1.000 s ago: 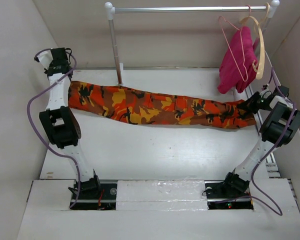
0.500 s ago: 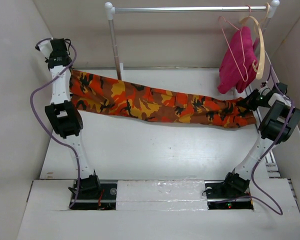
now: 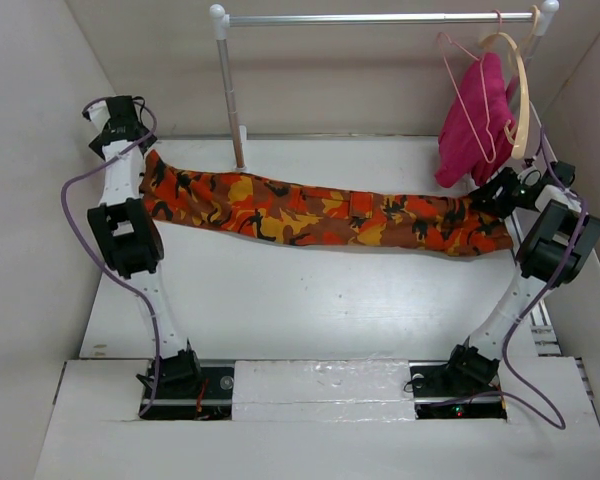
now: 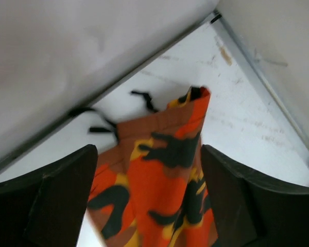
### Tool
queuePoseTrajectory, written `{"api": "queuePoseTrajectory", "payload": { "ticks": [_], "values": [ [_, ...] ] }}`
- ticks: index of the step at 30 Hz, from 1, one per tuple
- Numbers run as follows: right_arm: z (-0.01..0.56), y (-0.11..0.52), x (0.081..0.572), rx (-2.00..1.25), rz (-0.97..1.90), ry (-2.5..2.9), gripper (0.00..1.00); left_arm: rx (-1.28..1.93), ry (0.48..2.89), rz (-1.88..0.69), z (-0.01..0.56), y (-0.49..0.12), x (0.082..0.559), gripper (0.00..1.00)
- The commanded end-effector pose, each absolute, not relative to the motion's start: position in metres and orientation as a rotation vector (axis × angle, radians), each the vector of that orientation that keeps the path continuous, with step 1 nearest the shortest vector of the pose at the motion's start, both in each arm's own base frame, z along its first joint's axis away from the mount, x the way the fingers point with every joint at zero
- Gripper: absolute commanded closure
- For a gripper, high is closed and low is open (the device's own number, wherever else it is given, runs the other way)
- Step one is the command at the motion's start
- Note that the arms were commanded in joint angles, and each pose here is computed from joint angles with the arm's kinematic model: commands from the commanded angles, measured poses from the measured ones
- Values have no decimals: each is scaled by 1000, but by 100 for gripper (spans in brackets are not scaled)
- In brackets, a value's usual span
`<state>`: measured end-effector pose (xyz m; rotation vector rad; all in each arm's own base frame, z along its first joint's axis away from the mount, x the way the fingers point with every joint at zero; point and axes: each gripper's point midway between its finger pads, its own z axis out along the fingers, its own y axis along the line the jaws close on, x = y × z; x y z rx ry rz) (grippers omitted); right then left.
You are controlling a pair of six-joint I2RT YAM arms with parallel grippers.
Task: Place the trousers on the hanger
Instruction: Fold the trousers at the center of the board.
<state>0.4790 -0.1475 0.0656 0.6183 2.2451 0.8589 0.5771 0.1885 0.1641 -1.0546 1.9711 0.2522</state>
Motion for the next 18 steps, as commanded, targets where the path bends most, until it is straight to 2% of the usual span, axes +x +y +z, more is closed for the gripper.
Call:
{"api": "queuePoseTrajectory", "payload": {
  "ticks": [1, 2, 3, 5, 6, 9, 11, 14, 15, 16, 17, 18],
  "values": [
    [95, -166, 488, 505, 715, 2206, 37, -1054, 1831, 238, 242, 188, 542, 24],
    [98, -165, 486, 487, 707, 2209, 36, -1056, 1820, 194, 252, 184, 529, 29],
    [106, -163, 484, 468, 700, 2202, 36, -1089, 1890, 177, 212, 180, 515, 32],
    [105, -165, 473, 470, 689, 2203, 36, -1138, 1903, 48, 198, 179, 498, 42],
    [119, -168, 468, 455, 665, 2178, 36, -1157, 1948, -7, 166, 173, 488, 45],
    [127, -174, 447, 444, 589, 2173, 36, -1166, 1937, -258, 146, 155, 480, 52],
    [129, -169, 438, 417, 568, 2174, 37, -1152, 1935, -312, 146, 148, 483, 52],
    [132, -163, 417, 416, 523, 2159, 43, -1125, 1917, -396, 148, 143, 499, 53],
    [118, -154, 405, 435, 537, 2180, 56, -1114, 1902, -409, 154, 144, 507, 53],
    [117, -151, 400, 437, 530, 2179, 69, -1129, 1921, -415, 142, 145, 512, 59],
    [127, -149, 395, 419, 504, 2159, 81, -1135, 1924, -429, 139, 145, 516, 61],
    [113, -145, 382, 453, 513, 2182, 100, -1141, 1914, -429, 144, 148, 523, 62]
  ]
}}
